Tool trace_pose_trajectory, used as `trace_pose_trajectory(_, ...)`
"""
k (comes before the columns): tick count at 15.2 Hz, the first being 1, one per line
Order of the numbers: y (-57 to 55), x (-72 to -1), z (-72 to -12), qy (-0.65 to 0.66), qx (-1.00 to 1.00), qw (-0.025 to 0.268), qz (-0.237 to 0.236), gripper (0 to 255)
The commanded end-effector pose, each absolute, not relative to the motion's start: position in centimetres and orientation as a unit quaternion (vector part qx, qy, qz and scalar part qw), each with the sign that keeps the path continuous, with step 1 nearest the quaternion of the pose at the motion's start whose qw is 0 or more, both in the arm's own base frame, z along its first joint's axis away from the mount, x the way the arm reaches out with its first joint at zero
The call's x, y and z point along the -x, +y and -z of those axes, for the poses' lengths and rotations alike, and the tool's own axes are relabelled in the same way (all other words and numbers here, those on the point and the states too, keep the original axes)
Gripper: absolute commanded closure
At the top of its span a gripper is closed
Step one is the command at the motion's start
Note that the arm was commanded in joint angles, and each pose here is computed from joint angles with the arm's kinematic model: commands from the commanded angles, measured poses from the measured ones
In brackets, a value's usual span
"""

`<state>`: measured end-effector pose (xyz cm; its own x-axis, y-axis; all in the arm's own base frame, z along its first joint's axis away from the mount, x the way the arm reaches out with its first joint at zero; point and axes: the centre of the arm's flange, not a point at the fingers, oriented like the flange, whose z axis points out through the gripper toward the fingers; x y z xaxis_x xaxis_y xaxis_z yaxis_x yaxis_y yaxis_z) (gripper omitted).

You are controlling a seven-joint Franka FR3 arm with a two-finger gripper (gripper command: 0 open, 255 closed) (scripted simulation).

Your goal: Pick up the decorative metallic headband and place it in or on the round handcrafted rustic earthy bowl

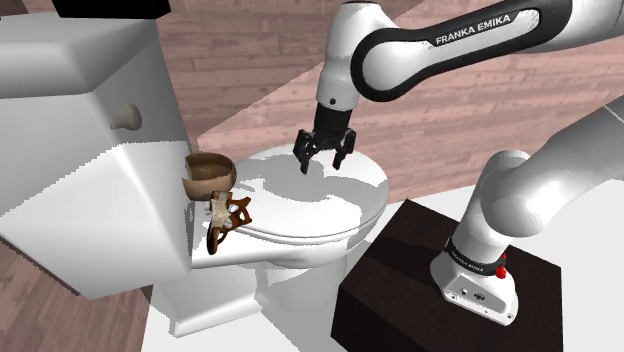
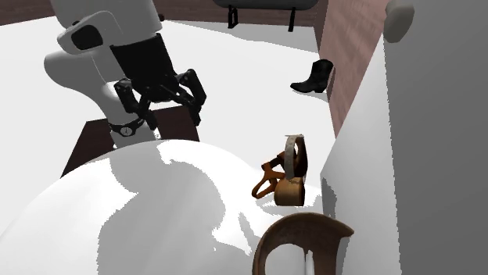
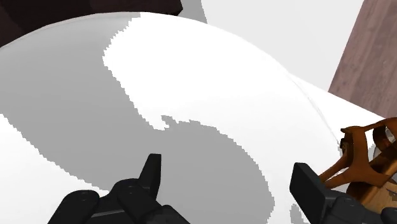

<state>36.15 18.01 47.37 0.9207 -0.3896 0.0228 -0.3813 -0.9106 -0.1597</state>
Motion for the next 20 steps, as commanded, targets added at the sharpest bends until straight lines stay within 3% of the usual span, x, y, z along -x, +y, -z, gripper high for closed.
trace_pose_trajectory(1,20.1,-37.0,-46.6,0.214,0.972,0.089,0.028,0)
trace_pose_trajectory(16,35.0,-45.1,-43.7,0.329,0.926,0.179,0.039,0)
trace_pose_trajectory(20,36.2,-46.0,-42.1,0.335,0.923,0.184,0.039,0)
